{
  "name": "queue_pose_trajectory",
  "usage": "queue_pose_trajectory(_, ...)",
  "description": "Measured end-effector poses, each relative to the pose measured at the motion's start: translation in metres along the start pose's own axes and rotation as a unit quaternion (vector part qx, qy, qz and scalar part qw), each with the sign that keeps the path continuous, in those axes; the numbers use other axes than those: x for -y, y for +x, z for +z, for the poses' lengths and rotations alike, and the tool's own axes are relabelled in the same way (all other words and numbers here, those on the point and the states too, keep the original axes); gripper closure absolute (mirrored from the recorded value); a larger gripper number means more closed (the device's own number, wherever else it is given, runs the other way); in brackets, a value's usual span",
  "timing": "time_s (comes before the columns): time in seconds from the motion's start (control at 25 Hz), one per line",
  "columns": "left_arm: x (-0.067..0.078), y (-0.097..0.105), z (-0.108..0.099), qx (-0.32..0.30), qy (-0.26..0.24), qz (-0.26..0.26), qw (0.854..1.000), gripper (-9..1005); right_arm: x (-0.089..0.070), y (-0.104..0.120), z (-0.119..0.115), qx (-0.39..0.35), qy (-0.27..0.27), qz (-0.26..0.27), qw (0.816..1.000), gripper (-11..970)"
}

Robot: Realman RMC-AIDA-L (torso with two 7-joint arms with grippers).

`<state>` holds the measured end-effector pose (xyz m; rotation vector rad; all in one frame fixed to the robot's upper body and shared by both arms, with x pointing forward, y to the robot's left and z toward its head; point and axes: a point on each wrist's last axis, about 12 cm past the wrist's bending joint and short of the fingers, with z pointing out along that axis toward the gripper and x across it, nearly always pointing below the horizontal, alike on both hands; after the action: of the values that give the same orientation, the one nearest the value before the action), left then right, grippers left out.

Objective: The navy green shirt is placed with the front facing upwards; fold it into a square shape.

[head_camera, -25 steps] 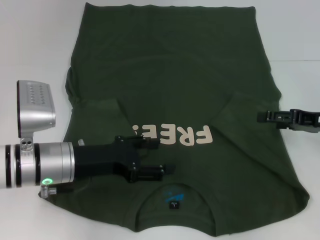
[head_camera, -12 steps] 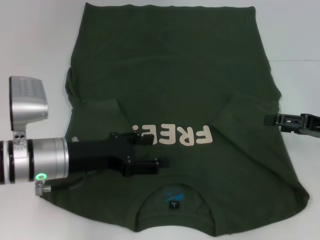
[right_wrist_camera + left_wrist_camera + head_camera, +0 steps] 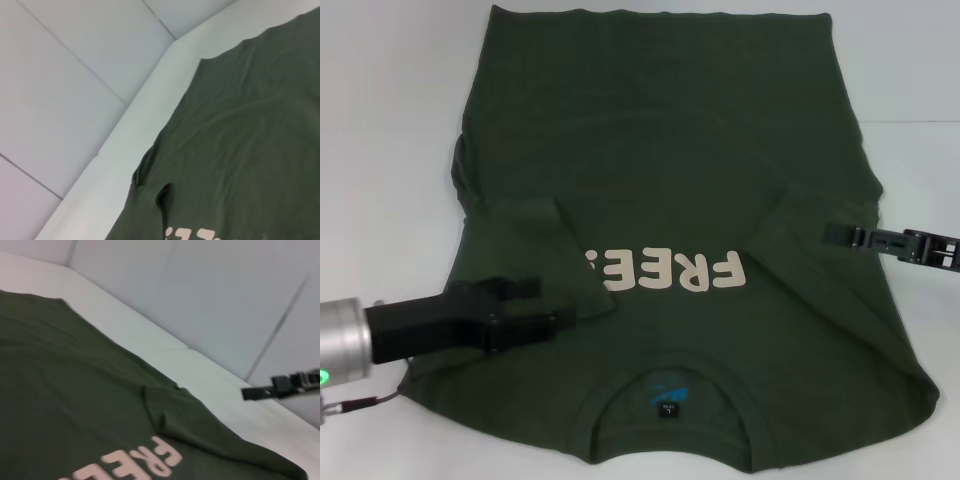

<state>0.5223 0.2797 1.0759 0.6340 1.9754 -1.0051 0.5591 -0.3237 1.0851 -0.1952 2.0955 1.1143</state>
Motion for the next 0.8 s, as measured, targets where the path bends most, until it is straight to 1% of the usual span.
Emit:
queue_pose_trajectory(0.2, -0.007, 0.010, -0.022, 0.013, -0.031, -0.029, 0.999, 148, -0.004, -0.001, 0.007, -0.001, -0.011, -0.004, 1.000, 27)
queue_pose_trajectory(0.32, -0.012, 0.015, -0.035, 0.010, -0.061, -0.047, 0.997, 145, -0.007, -0.003, 0.013, -0.003, -0.016, -0.009, 1.000, 28)
queue_pose_trajectory(0.52, -0.017, 0.027, -0.048, -0.015, -0.095, -0.069, 0.993, 142, -0.011, -0.004, 0.022, -0.022, -0.019, -0.030, 0.999, 28)
queue_pose_trajectory(0.8, -0.018, 0.038, -0.064, -0.019, -0.123, -0.083, 0.989, 143, -0.011, -0.006, 0.025, -0.019, -0.016, -0.041, 0.999, 29)
